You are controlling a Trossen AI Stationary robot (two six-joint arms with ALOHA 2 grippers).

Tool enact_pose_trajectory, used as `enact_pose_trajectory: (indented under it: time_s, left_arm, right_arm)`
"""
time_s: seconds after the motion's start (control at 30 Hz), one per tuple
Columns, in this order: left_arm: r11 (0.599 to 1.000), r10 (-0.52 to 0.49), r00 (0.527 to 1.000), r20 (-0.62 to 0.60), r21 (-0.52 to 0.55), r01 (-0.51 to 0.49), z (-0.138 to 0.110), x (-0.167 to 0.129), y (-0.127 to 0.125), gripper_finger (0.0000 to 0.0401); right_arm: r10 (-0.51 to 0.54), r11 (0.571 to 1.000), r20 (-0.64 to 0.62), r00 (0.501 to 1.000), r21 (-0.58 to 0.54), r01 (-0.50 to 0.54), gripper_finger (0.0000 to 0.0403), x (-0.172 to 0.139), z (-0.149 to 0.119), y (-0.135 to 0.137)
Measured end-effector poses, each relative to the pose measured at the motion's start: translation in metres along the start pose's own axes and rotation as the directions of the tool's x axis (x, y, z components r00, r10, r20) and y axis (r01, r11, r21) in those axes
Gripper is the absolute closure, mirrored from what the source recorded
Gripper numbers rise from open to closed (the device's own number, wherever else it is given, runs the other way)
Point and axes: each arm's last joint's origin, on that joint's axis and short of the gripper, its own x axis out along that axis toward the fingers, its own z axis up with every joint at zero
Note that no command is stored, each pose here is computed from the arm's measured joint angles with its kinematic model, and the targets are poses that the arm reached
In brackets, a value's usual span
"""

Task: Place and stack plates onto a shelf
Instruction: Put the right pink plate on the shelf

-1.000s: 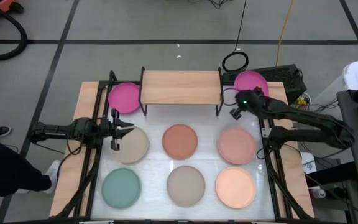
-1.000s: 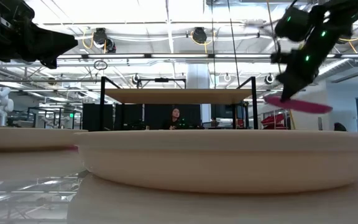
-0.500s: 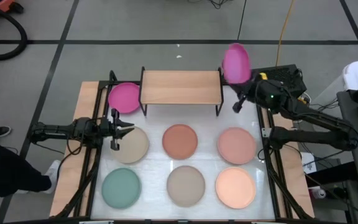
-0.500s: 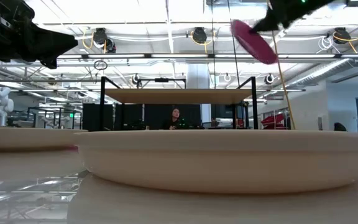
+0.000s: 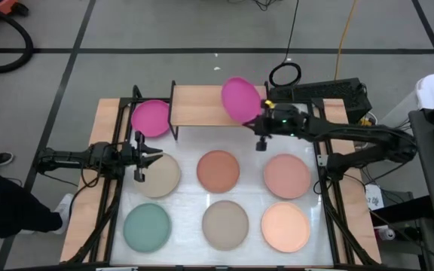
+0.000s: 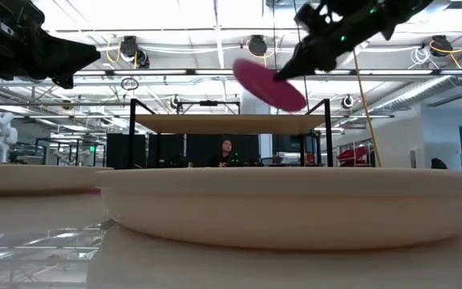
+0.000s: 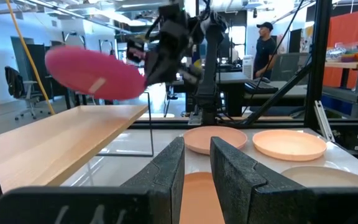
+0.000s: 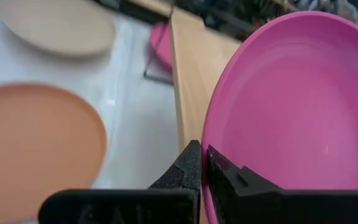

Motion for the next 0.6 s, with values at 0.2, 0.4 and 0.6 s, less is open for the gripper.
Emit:
enact_pose_trajectory:
  time_s: [0.2,0.4,0.6]
  left_arm:
    - [1.0,0.0,1.0,0.0,0.0,0.0,0.0,0.0,0.0,0.032]
    - [1.0,0.0,1.0,0.0,0.0,0.0,0.0,0.0,0.0,0.032]
    - [1.0,0.0,1.0,0.0,0.0,0.0,0.0,0.0,0.0,0.032]
  right_arm:
    - [-0.055,0.998,-0.133,0.99,0.0,0.056,0.0403,0.015,-0.013,0.003]
    - [-0.089,0.994,-0.186,0.978,0.048,0.1,0.0403,0.007,-0.017,-0.002]
    - [-0.094,0.988,-0.22,0.971,0.099,0.119,0.0403,-0.007,-0.019,-0.008]
